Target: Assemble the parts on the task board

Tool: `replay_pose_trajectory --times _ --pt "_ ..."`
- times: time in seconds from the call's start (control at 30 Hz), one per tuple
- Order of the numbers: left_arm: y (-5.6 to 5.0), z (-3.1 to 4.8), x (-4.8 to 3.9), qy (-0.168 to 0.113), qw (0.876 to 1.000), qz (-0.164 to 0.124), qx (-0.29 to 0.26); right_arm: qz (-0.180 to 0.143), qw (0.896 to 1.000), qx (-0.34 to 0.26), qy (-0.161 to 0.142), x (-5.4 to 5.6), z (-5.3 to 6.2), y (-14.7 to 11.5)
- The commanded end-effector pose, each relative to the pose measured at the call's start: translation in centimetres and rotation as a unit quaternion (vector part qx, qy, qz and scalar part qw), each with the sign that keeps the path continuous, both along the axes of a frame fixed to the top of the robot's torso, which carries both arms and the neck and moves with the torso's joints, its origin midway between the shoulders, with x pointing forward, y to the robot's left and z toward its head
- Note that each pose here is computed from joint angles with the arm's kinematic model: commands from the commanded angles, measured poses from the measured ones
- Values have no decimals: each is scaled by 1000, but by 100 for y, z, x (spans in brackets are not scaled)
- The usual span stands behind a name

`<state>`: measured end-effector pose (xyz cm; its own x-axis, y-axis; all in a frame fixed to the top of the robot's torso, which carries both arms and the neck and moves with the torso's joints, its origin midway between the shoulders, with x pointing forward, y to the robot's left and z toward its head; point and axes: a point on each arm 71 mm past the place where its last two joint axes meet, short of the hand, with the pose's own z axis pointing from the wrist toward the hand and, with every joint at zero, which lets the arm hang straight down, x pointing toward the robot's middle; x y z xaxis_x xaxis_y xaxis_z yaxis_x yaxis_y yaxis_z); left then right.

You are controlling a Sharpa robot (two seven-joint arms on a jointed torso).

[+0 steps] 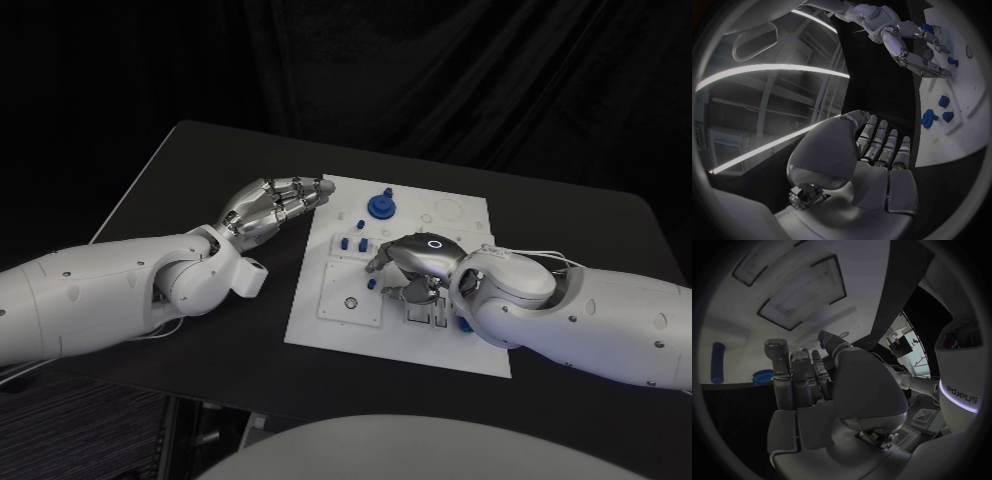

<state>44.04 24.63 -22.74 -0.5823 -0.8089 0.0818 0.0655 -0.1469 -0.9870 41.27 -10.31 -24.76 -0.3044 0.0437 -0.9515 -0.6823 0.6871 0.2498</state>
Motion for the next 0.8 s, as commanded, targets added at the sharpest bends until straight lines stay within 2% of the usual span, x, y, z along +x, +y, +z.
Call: replay_pose_trajectory --times 0.03,0.27,0.43,0.6,0.8 --pt "13 15 -1 -7 1000 4 -15 -11 999 42 -9 -1 104 -87" --pt "33 18 7 -12 1000 9 -15 -34 996 79 -7 90 340 -291" --pt "44 24 26 -21 1000 15 -17 -54 995 78 -6 176 483 -466" --pt "47 29 34 -27 999 17 -20 -71 995 74 -10 234 525 -623" --pt "44 34 32 -29 999 16 -22 -89 994 65 -12 278 520 -769"
